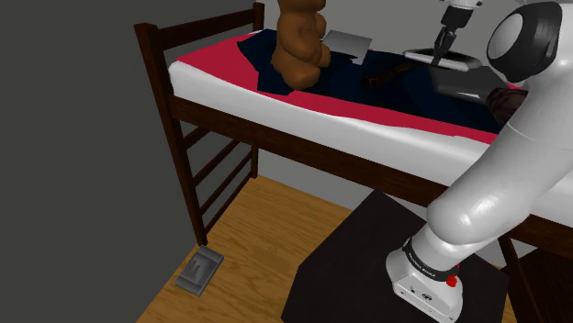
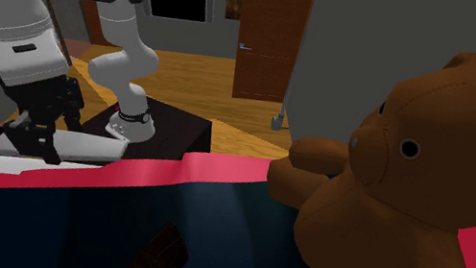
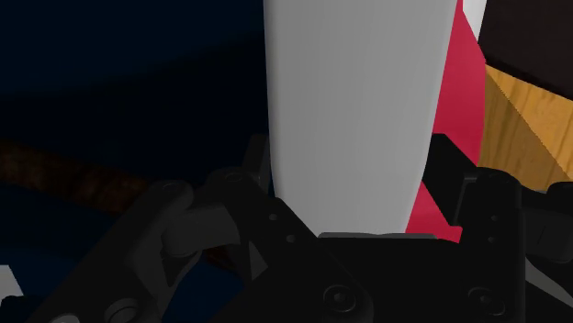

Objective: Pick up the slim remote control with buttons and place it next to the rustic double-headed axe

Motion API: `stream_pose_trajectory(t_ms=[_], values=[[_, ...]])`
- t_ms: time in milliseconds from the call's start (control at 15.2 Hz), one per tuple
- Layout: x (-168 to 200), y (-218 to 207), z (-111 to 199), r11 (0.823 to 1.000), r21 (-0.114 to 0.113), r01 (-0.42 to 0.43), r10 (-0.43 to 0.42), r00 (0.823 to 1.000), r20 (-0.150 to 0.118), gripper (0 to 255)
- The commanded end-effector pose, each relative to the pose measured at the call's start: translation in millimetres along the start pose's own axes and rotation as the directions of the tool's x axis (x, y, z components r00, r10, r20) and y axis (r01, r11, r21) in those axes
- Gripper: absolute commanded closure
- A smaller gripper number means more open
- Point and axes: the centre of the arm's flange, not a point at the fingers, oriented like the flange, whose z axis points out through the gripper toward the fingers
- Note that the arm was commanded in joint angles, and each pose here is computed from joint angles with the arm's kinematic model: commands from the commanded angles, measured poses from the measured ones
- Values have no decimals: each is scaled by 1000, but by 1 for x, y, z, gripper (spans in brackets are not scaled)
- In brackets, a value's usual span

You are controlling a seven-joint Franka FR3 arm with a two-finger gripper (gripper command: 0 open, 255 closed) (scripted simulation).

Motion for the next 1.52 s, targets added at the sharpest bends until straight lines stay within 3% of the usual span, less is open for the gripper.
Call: stream_pose_trajectory(t_ms=[0, 858, 1452], values=[[-25, 3, 0, 1000, 0, 1, -1, 1000, 0, 255], [-196, 23, 1, 1000, 0, 1, -1, 1000, 0, 255], [-195, 22, 49, 1000, 0, 1, -1, 1000, 0, 255]])
